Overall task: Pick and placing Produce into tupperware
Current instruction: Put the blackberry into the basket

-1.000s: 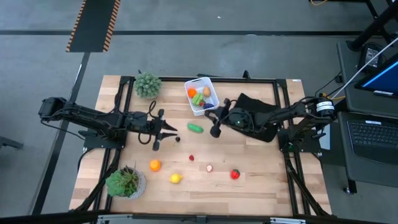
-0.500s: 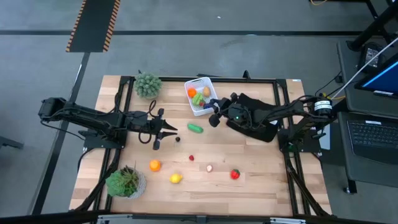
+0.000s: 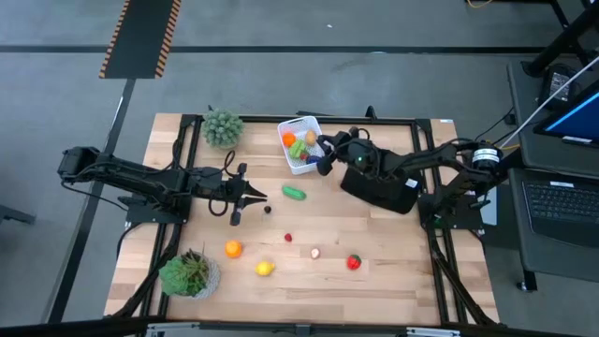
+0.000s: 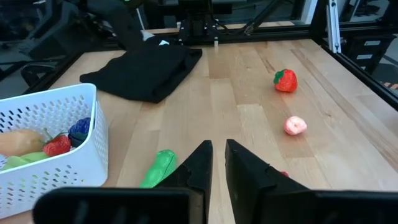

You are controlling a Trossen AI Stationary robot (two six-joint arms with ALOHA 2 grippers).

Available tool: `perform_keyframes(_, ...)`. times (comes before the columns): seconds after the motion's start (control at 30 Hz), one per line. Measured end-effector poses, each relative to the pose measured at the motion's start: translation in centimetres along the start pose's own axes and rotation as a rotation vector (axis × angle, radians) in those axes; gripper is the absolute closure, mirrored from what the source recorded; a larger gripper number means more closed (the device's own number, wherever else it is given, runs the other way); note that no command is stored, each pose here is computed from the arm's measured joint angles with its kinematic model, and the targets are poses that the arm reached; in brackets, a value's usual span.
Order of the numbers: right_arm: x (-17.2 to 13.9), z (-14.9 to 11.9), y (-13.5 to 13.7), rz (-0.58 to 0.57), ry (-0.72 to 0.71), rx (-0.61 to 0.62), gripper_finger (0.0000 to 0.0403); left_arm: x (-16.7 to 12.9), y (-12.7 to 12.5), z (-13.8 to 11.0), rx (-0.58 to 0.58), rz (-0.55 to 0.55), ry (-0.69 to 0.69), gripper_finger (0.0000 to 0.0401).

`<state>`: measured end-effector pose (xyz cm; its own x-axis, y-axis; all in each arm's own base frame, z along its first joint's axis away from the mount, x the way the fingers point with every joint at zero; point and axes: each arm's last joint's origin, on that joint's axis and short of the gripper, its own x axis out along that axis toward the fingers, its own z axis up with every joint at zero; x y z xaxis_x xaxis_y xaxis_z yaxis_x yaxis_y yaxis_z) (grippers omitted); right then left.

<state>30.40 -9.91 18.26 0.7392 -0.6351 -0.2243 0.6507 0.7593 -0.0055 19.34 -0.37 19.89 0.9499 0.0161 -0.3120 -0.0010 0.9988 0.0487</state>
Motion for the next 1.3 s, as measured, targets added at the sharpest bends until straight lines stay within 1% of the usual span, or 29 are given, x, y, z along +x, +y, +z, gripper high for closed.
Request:
perform_keyframes(0.13, 0.4, 0.4, -0.7, 0.026, -0.026, 0.018, 0.0305, 0.0, 0.0, 0.0, 0.001, 0.000, 0.000, 0.0375)
perform_keyframes(0.2, 0.7, 0.8, -0.9, 0.044, -0.023, 0.017, 0.0305, 0.0, 0.0, 0.0, 0.022, 0.000, 0.000, 0.0379)
perform_keyframes(0.27, 1.2, 1.5, -0.9, 0.040, -0.031, 0.000, 0.0305, 0.0, 0.0, 0.0, 0.043, 0.000, 0.000, 0.0383)
perform_keyframes(0.37, 2.2, 2.2, -1.1, 0.033, -0.022, -0.032, 0.0305, 0.0, 0.0, 0.0, 0.043, 0.001, -0.001, 0.0389)
perform_keyframes(0.47, 3.4, 3.1, -1.4, 0.080, -0.005, -0.051, 0.0305, 0.0, 0.0, 0.0, 0.042, 0.001, 0.001, 0.0395)
perform_keyframes(0.63, 5.3, 4.0, -2.0, 0.171, 0.145, -0.125, 0.0305, 0.0, 0.0, 0.0, 0.042, 0.001, 0.003, 0.0400)
perform_keyframes(0.9, 6.6, 6.6, -2.9, 0.309, 0.376, -0.269, 0.0305, 0.0, 0.0, -0.1, 0.043, 0.000, 0.012, 0.0379)
perform_keyframes(1.07, 7.5, 8.1, -2.8, 0.384, 0.480, -0.319, 0.0305, 0.0, 0.0, -0.1, 0.043, 0.000, 0.012, 0.0366)
perform_keyframes(1.3, 9.3, 8.8, -2.3, 0.478, 0.640, -0.406, 0.0305, 0.0, 0.0, -0.1, 0.042, 0.000, 0.011, 0.0350)
